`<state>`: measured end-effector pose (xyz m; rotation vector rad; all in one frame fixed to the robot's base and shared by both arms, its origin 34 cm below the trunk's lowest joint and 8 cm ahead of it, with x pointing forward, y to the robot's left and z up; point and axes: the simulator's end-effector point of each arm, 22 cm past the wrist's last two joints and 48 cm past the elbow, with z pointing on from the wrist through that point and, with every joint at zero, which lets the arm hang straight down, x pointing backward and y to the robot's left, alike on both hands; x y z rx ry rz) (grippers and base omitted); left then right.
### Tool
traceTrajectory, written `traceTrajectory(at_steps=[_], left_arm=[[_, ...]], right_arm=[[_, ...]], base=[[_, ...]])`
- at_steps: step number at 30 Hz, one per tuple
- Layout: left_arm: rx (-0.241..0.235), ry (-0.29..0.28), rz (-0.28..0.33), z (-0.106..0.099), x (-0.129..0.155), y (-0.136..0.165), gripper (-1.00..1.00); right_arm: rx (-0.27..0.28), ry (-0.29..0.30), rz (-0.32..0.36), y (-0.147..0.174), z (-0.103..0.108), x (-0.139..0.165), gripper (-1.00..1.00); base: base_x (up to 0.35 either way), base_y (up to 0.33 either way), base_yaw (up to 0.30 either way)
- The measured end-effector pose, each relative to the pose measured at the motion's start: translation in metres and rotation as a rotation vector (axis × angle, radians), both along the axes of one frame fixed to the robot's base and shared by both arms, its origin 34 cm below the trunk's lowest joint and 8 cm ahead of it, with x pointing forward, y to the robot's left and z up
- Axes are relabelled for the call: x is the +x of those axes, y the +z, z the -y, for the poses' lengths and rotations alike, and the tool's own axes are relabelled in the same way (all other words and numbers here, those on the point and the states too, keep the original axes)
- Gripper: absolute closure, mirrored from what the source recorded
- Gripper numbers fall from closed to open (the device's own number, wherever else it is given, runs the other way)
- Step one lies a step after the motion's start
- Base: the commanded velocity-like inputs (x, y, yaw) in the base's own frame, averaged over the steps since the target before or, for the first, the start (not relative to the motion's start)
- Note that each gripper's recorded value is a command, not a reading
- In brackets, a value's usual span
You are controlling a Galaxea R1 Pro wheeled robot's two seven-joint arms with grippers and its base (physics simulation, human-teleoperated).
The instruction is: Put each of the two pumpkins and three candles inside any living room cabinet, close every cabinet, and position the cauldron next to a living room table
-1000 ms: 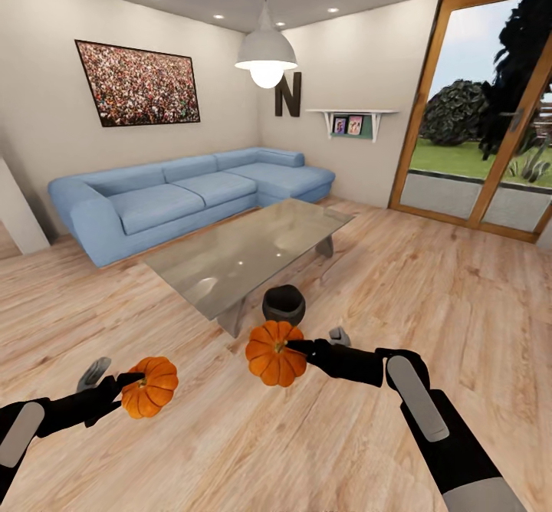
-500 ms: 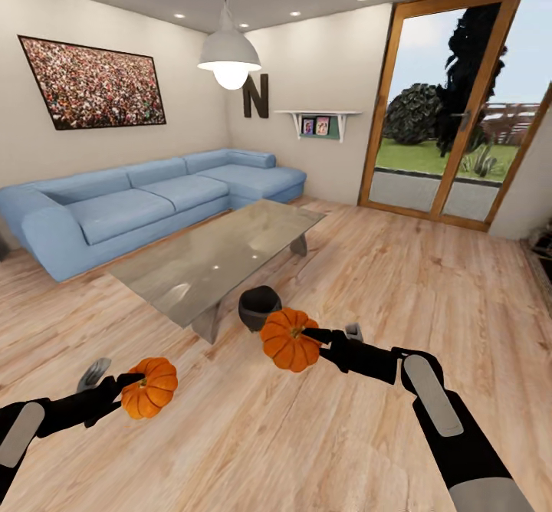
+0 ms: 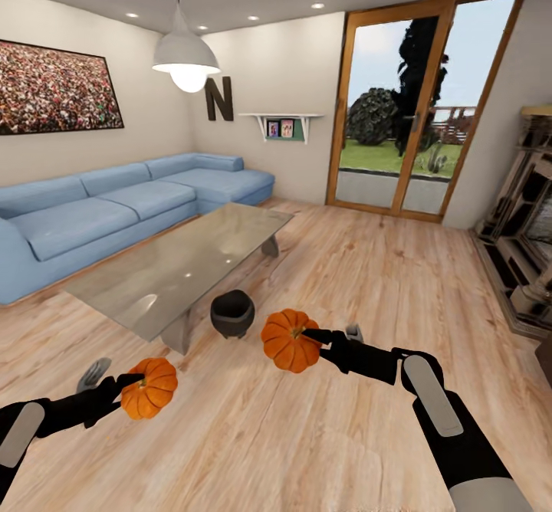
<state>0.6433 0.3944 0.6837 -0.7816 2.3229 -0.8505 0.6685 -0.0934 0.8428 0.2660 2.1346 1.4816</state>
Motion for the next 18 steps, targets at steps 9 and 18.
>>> traceTrajectory(at_steps=[9,18], left_arm=[[0.002,-0.002,0.002,0.0001,-0.0002,0.0017,1.0],[0.007,-0.003,0.0,-0.0005,-0.0014,0.0013,1.0]], right_arm=[[0.003,-0.004,-0.014,-0.0039,0.0011,-0.0006,1.0],[0.008,-0.005,-0.013,-0.0022,0.0013,-0.0008,1.0]], base=[[0.003,-0.003,-0.277],[0.165,-0.163,-0.108]])
